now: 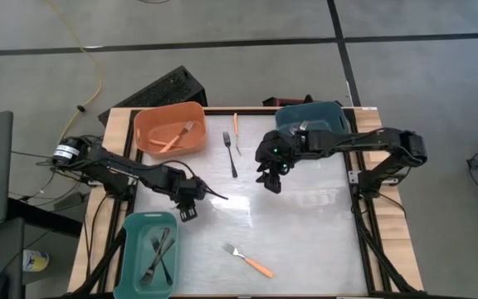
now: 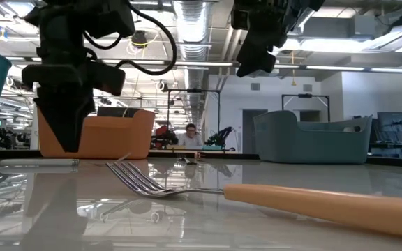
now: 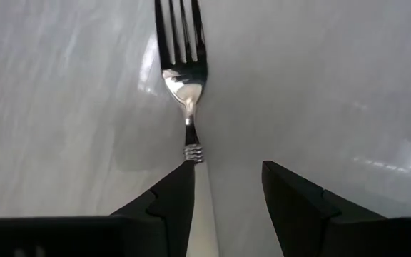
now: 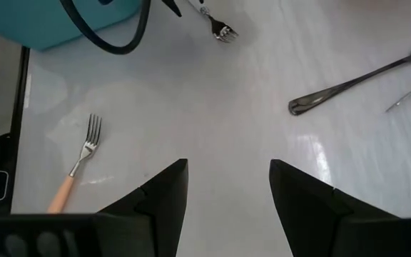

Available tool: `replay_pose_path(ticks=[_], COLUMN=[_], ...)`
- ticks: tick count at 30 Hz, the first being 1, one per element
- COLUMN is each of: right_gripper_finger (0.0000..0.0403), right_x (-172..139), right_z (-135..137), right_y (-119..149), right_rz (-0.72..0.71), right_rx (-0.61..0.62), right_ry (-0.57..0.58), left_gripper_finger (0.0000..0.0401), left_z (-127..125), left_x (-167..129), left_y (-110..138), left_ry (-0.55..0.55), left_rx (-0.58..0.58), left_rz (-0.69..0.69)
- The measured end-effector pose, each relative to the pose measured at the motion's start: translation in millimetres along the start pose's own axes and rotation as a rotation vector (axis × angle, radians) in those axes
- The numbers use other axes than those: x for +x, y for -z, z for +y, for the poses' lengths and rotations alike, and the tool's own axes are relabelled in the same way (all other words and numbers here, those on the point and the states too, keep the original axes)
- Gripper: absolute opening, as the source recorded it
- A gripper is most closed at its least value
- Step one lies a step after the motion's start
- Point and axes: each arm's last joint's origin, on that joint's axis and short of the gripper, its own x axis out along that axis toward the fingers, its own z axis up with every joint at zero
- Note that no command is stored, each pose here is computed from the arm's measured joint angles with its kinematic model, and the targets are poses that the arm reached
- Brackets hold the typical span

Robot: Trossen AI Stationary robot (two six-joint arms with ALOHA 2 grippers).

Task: Sort silverware by color (type)
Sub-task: Put the white fork into the blue bin

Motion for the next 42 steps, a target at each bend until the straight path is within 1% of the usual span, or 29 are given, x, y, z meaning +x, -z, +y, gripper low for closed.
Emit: replay_pose_path(ticks=[4,7,11,14,18,27,34,39,40,42], right_gripper_finger=[0.0221,0.0221,0.0221,0.0221,0.0221,0.0221,0.0221,0.0221,0.0221,0.0221], right_x=[0,0,0,0,0,0,0,0,0,2], right_z=[0,0,0,0,0,0,0,1,1,-2], right_y=[0,-1,-2,-1,-1,-1,-2,-3,-4,-8], right_rz=[-0.001,-0.006,-0.015,-0.014,-0.014,-0.015,-0.018,-0.030,-0.046,-0.105], right_rx=[0.001,-0.004,-0.006,-0.002,-0.001,0.002,0.032,0.048,0.070,0.140], right_ry=[0.001,0.000,-0.002,-0.002,-0.002,-0.002,-0.003,-0.007,0.009,0.089], left_gripper_finger=[0.0148,0.0148,0.0148,0.0148,0.0141,0.0094,0.0063,0.0063,0.0065,0.0072], left_z=[-1,-4,-4,-3,-5,-9,-7,-6,-6,-7], left_x=[3,12,28,34,35,28,28,28,27,26], left_y=[-1,-4,-2,0,0,-12,-13,-14,-15,-16], left_ry=[0.008,0.031,-0.011,-0.040,-0.047,-0.055,-0.061,-0.058,-0.057,-0.054], left_rx=[-0.020,-0.033,-0.036,-0.054,-0.044,0.035,0.043,0.031,0.031,0.033], left_rz=[0.000,0.006,0.071,0.119,0.117,0.068,0.059,0.059,0.058,0.060])
